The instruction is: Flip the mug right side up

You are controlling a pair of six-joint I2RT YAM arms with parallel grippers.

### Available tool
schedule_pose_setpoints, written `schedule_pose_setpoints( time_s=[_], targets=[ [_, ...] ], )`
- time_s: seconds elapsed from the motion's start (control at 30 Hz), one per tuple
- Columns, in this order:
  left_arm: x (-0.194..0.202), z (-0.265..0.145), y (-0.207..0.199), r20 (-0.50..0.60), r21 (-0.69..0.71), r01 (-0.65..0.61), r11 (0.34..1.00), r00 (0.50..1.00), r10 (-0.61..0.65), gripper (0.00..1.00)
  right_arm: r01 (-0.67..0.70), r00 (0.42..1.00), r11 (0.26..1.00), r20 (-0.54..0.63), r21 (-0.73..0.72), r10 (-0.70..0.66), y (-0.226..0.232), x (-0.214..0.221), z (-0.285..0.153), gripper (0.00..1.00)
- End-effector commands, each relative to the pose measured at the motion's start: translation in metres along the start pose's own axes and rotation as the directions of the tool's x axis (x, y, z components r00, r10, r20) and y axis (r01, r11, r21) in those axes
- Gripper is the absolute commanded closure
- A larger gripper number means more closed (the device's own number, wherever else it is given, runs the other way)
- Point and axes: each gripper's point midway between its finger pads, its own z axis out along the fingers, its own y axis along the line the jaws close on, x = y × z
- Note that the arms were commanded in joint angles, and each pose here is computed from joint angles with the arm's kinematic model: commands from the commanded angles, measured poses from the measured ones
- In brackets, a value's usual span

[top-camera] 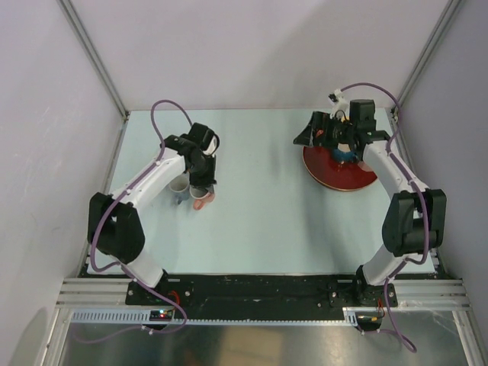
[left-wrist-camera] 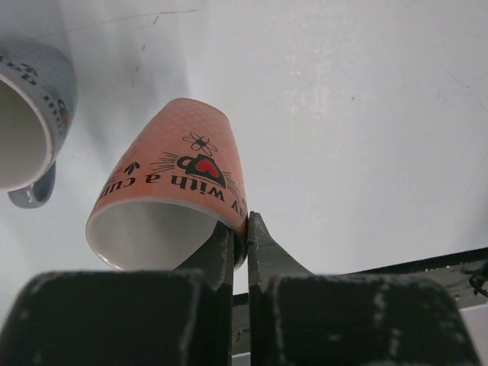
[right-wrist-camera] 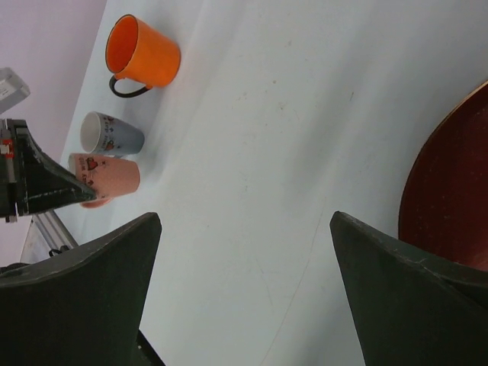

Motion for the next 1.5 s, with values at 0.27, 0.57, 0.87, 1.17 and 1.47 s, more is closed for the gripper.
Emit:
schedule_pose_setpoints(
  time_s=[0.27,0.57,0.87,1.17,1.47],
  targets=[
    [-0.025,0.012,-0.011,0.04,-0.008,0.012,1.0,0.999,-0.012,1.0,0.121,0.99,0.993,0.063,0.012,-0.122,0.029,0.004,-0.034,0.01],
    [-0.039,0.036,-0.014,0.003,-0.011,-0.002,1.0,1.0,0.002,1.0,0.136,0.988,0.991,0.076,-0.005,-0.135,0.037,0.007,-0.041,0.01],
    [-0.022,0.043,0.013,-0.035,-0.159,0.031,0.987,0.999,-0.037,1.0,0.119,0.99,0.993,0.078,0.003,-0.119,0.029,0.005,-0.043,0.01],
    [-0.028,0.05,0.015,-0.048,-0.2,0.02,0.98,0.998,-0.03,0.92,0.099,0.992,0.995,0.073,0.004,-0.099,0.026,0.006,-0.04,0.01],
    [-0.038,0.044,0.004,-0.036,-0.143,0.0,0.99,0.999,-0.005,0.53,0.096,0.993,0.995,0.068,0.009,-0.096,0.021,0.006,-0.038,0.01]
  ],
)
